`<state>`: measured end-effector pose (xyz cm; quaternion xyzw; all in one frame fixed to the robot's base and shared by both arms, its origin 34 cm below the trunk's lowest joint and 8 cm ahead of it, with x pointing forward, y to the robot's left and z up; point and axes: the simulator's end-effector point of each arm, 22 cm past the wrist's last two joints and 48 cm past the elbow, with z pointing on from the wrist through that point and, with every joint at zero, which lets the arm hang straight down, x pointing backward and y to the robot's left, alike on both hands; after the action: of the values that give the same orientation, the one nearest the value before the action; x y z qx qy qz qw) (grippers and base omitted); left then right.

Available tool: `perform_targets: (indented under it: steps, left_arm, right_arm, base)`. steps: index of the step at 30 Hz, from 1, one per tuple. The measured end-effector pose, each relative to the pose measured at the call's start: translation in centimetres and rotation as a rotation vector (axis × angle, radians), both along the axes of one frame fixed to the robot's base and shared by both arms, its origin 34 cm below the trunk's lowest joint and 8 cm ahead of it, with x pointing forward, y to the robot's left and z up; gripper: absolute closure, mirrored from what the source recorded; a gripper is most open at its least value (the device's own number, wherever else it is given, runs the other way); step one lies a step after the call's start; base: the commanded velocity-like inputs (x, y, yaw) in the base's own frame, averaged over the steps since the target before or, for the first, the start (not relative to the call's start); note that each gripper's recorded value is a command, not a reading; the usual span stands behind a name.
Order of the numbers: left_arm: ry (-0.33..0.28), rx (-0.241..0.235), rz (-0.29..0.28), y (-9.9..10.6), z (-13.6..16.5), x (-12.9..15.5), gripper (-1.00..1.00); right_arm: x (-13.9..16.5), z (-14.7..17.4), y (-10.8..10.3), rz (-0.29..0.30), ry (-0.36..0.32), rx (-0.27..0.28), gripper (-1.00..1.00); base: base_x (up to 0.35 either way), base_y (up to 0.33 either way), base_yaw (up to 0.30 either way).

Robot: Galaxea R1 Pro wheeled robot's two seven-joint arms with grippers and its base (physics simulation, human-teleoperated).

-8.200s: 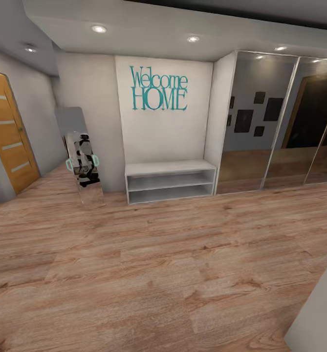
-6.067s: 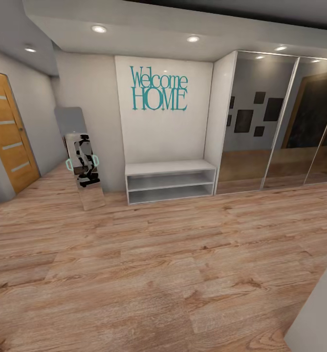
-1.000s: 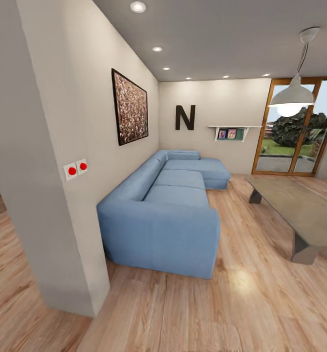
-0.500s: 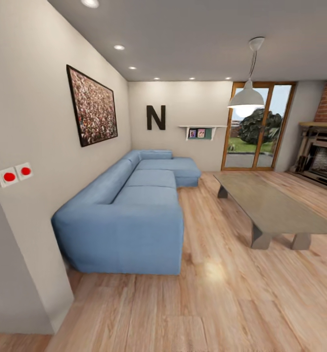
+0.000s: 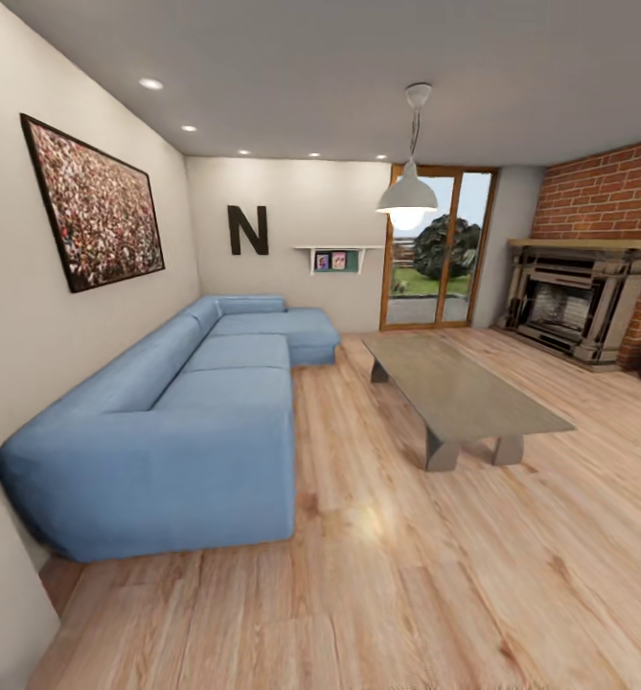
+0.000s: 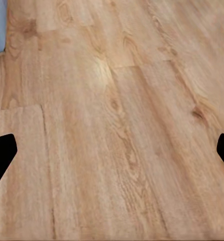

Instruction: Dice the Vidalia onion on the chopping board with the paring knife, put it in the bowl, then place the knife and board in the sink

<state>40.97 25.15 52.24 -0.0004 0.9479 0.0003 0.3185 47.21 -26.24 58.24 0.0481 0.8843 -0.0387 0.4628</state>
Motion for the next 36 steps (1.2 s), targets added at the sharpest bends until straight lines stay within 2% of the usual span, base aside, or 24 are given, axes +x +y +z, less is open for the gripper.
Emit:
perform_targets:
  steps: [12,30,36]
  left_arm:
    - [-0.001,0.0,0.0,0.0,0.03,0.03,-1.0]
    - [-0.001,0.0,0.0,0.0,0.04,0.02,-1.0]
    - [0.0,0.0,0.0,0.02,0.01,-0.03,-1.0]
  right_arm:
    - [0.0,0.02,-0.04,0.0,-0.001,-0.001,-1.0]
    - [-0.02,0.01,-0.05,0.0,0.0,-0.001,-1.0]
    - [-0.03,0.01,-0.09,-0.002,0.001,-0.002,-1.0]
  base:
    - [0.036,-0.306,-0.297]
    - [0.248,-0.251,-0.298]
    - [0.263,-0.243,-0.062]
